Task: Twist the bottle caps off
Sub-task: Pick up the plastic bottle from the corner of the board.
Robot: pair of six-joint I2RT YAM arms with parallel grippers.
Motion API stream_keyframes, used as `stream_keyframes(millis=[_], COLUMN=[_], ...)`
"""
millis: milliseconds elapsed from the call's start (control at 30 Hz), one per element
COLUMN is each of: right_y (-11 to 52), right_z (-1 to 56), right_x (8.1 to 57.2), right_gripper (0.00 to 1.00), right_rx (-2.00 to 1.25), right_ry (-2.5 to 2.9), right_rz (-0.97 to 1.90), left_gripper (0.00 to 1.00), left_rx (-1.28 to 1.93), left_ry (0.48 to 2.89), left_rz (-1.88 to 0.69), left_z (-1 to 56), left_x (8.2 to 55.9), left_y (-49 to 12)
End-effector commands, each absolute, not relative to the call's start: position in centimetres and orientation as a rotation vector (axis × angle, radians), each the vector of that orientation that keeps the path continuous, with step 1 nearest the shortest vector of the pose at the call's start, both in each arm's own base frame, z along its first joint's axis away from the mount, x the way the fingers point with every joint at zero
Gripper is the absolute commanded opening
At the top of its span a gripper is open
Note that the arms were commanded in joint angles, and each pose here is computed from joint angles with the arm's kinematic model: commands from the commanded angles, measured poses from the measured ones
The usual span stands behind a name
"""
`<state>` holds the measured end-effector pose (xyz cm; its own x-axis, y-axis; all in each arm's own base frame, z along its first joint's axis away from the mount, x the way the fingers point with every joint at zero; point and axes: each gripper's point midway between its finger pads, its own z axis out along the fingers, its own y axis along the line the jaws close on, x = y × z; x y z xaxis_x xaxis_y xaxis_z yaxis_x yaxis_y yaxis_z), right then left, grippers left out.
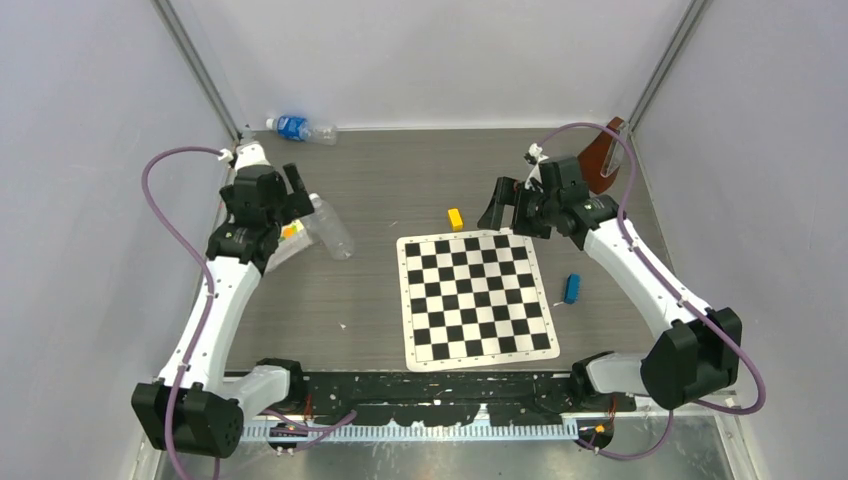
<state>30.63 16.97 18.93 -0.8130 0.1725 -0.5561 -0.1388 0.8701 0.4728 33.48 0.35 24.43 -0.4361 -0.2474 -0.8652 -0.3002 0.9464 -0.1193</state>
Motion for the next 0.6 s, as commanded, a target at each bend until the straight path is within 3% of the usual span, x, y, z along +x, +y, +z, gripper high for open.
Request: stream_keyframes(millis=[0, 67, 267, 567], right_y=[18.2, 18.0, 17.7, 16.1], right_z=[20.6, 20.6, 20.7, 21.1], right_x=[32.2, 32.7, 34.1, 34.8], right_gripper=[1.00, 1.00, 1.00, 1.00], right_rx=[0.053, 0.083, 0.149, 0.275], right_ry=[2.346, 2.335, 2.313, 2.262], right_rz=[0.743, 0.728, 0.691, 0.610], left_gripper=[0.98, 0.98, 0.98, 0.98], left_rx=[-0.635, -0.645, -0.465, -0.701], left_ry=[1.895, 1.924, 2.074, 1.966], left_rz=[0.218, 0.250, 0.014, -0.140], left_z=[26.7, 26.0, 24.5, 22.8], left_x=[32.5, 32.0, 33.0, 33.6], left_y=[4.1, 4.5, 0.0, -0.3])
